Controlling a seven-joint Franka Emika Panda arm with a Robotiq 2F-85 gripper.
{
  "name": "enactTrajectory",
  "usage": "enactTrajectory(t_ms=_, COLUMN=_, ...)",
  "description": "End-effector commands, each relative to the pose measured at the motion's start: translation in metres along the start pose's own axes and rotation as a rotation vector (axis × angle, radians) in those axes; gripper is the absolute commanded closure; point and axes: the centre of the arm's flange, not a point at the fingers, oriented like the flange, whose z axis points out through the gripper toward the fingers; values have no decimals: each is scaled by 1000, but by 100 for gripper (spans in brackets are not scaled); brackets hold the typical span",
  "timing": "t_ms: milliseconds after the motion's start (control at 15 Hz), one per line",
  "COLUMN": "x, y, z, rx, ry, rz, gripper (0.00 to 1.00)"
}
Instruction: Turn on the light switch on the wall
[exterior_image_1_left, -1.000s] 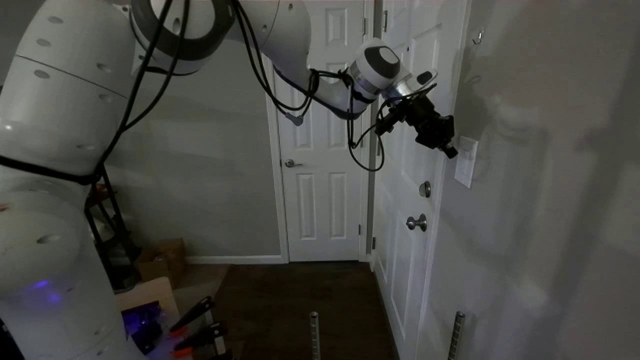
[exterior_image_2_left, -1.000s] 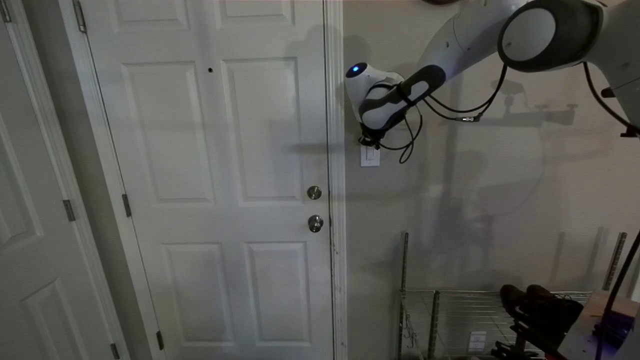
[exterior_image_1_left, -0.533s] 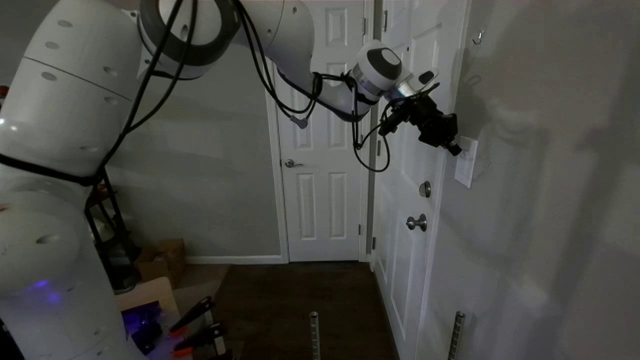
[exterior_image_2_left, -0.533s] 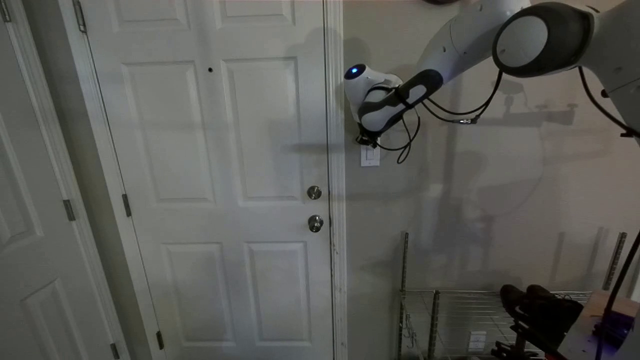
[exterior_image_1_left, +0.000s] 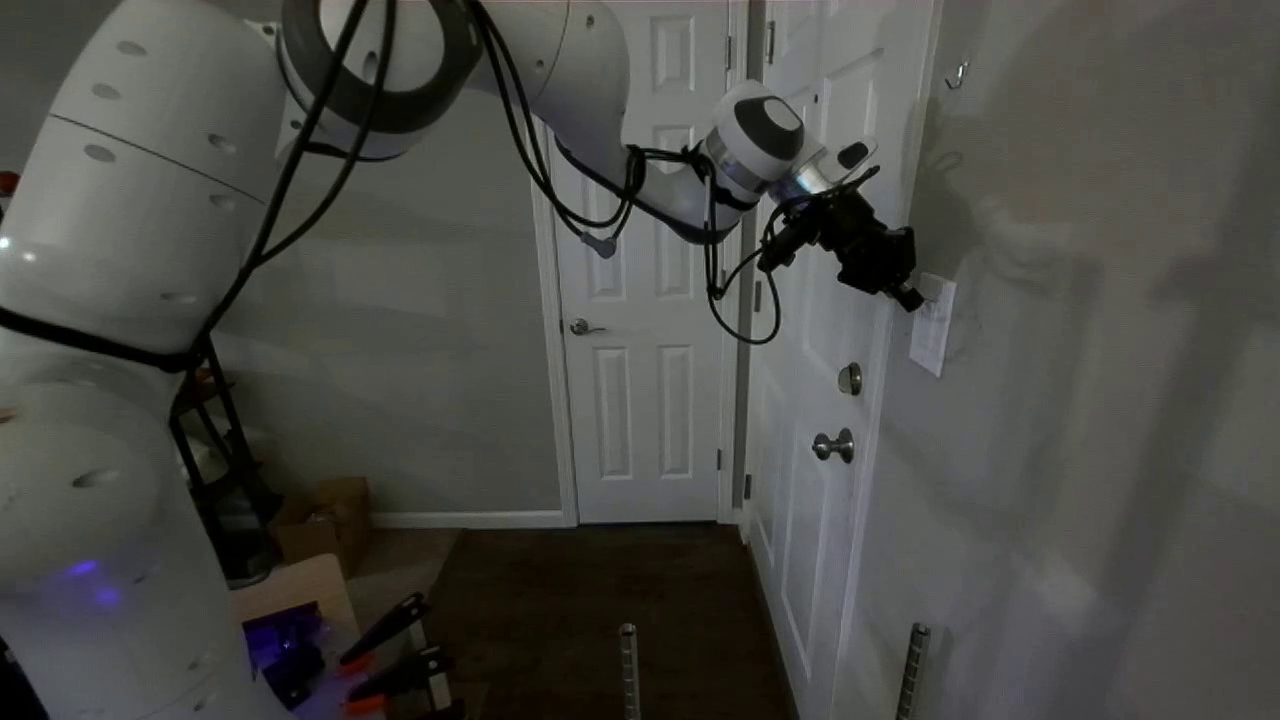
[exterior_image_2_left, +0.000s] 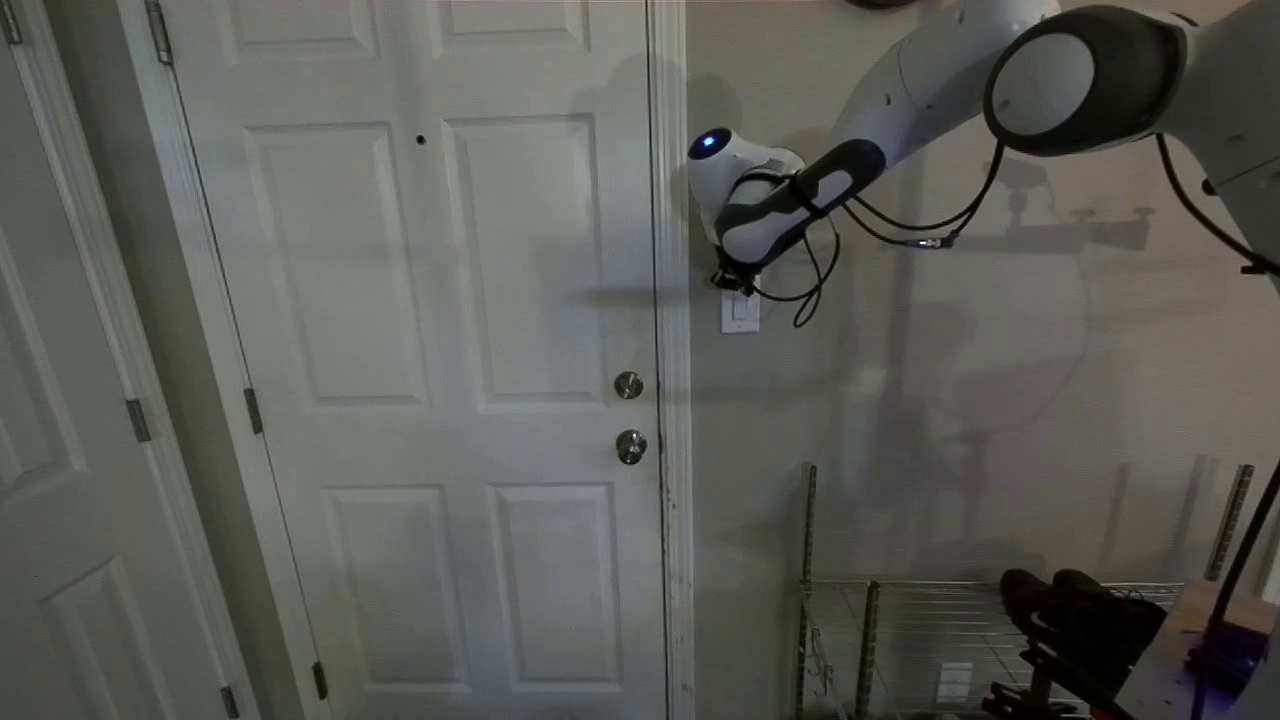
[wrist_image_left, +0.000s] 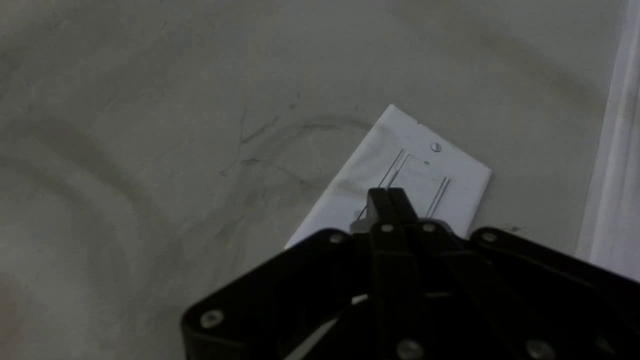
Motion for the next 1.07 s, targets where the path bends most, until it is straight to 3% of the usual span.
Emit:
enactTrajectory(t_ms=0, x=3, y=-3, z=3, rx=11, ry=4, rz=-6, gripper=98)
enactTrajectory(t_ms=333, x=9, y=-15, z=14, rx=46, ry=46, rz=19, gripper=98)
enactTrajectory(t_ms=1000, x=9, y=-11, z=29, rx=-20, ry=23, rz=76, gripper=99)
